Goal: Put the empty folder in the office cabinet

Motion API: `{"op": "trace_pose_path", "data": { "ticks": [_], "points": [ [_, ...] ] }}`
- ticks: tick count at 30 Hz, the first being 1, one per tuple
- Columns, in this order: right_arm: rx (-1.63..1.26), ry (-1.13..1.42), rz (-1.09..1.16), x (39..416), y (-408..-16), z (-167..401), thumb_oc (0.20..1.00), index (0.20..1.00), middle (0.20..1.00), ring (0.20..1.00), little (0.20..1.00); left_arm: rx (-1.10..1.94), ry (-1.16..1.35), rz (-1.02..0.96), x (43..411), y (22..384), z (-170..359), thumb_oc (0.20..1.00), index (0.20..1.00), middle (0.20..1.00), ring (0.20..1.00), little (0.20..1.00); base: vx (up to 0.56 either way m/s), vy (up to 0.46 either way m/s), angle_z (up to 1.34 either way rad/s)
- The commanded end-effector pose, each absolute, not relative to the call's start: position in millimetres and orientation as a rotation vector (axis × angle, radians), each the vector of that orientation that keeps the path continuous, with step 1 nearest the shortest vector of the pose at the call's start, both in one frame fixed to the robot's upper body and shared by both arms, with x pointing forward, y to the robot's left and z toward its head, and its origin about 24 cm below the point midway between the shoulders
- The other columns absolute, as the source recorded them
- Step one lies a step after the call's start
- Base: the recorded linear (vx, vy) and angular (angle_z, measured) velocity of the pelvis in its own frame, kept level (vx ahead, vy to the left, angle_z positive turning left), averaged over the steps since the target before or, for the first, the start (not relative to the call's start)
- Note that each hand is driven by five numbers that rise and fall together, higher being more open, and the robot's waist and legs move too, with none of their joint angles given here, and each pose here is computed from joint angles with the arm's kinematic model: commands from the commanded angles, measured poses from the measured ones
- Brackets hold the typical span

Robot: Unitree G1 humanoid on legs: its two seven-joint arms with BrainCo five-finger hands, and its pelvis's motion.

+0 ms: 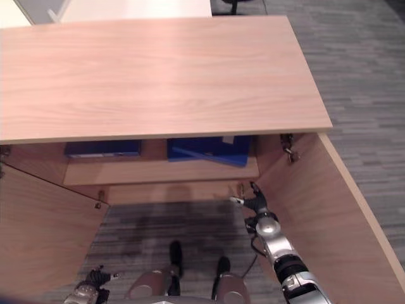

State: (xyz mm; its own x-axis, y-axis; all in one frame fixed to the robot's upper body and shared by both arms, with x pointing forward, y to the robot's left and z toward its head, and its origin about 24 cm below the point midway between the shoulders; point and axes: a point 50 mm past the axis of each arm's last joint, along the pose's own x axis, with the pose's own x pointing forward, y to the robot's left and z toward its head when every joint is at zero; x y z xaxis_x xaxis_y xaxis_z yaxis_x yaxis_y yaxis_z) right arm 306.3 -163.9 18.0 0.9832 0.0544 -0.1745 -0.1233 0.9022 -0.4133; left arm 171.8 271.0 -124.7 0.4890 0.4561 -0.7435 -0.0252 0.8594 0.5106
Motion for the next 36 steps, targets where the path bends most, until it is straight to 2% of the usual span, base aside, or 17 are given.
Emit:
{"op": "trace_pose_path", "data": {
  "ticks": [1,2,3,6,7,8,9,10,15,18,22,29,32,33,36],
  "points": [
    [-0.473,-0.070,0.069,317,-161,61,1.000,1.000,1.000,1.000,1.000,0.501,0.817,0.364,233,268,-90,1.000,1.000,1.000,1.000,1.000,-0.19,-0.278,-0.71],
    [-0.475,-0.108,0.055,319,-158,68,1.000,1.000,1.000,1.000,1.000,0.506,0.709,0.347,260,254,-74,1.000,1.000,1.000,1.000,1.000,-0.11,-0.184,-0.05],
    [-0.475,-0.109,0.054,319,-158,69,1.000,1.000,1.000,1.000,1.000,0.505,0.708,0.347,260,254,-74,1.000,1.000,1.000,1.000,1.000,-0.09,-0.157,0.21],
    [-0.484,-0.159,0.035,321,-156,79,1.000,1.000,1.000,1.000,1.000,0.499,0.548,0.322,294,235,-47,1.000,1.000,1.000,1.000,1.000,-0.04,-0.154,0.17],
    [-0.497,-0.175,-0.004,317,-166,82,1.000,1.000,1.000,1.000,1.000,0.511,0.348,0.282,306,221,-22,1.000,1.000,1.000,1.000,1.000,-0.04,-0.153,0.23],
    [-0.524,-0.149,-0.044,316,-179,77,1.000,1.000,1.000,1.000,1.000,0.474,0.241,0.229,295,211,-15,1.000,1.000,1.000,1.000,1.000,-0.02,-0.107,0.16],
    [-0.524,-0.149,-0.044,316,-179,77,1.000,1.000,1.000,1.000,1.000,0.474,0.241,0.229,295,211,-15,1.000,1.000,1.000,1.000,1.000,-0.05,-0.151,0.33],
    [-0.529,-0.148,-0.109,318,-189,80,1.000,1.000,1.000,1.000,1.000,0.441,0.167,0.191,270,218,-9,1.000,1.000,1.000,1.000,1.000,-0.03,-0.094,0.43],
    [-0.552,-0.188,-0.129,315,-197,89,1.000,1.000,1.000,1.000,1.000,0.432,0.082,0.206,271,220,11,1.000,1.000,1.000,1.000,1.000,-0.02,-0.074,0.30],
    [-0.642,-0.323,-0.230,315,-211,120,1.000,1.000,1.000,1.000,1.000,0.416,-0.092,0.232,276,216,48,1.000,1.000,1.000,1.000,1.000,-0.03,-0.079,0.20],
    [-0.676,-0.391,-0.270,314,-213,134,1.000,1.000,1.000,1.000,1.000,0.404,-0.197,0.247,276,213,69,1.000,1.000,1.000,1.000,1.000,0.00,-0.033,0.17],
    [-0.670,-0.473,-0.320,308,-214,148,1.000,1.000,1.000,1.000,1.000,0.271,-0.597,0.358,267,206,148,1.000,1.000,1.000,1.000,1.000,0.03,-0.040,0.11],
    [-0.818,-0.633,-0.374,307,-208,171,1.000,1.000,1.000,1.000,1.000,0.248,-0.777,0.392,267,199,184,1.000,1.000,1.000,1.000,1.000,0.02,0.019,0.12],
    [-0.923,-0.763,-0.381,307,-200,193,1.000,1.000,1.000,1.000,1.000,0.270,-0.863,0.390,270,194,203,1.000,1.000,1.000,1.000,1.000,0.00,0.000,0.00],
    [-0.978,-0.851,-0.399,309,-195,210,1.000,1.000,1.000,1.000,1.000,0.265,-0.906,0.372,274,189,214,1.000,1.000,1.000,1.000,1.000,0.00,0.000,0.00]
  ]
}}
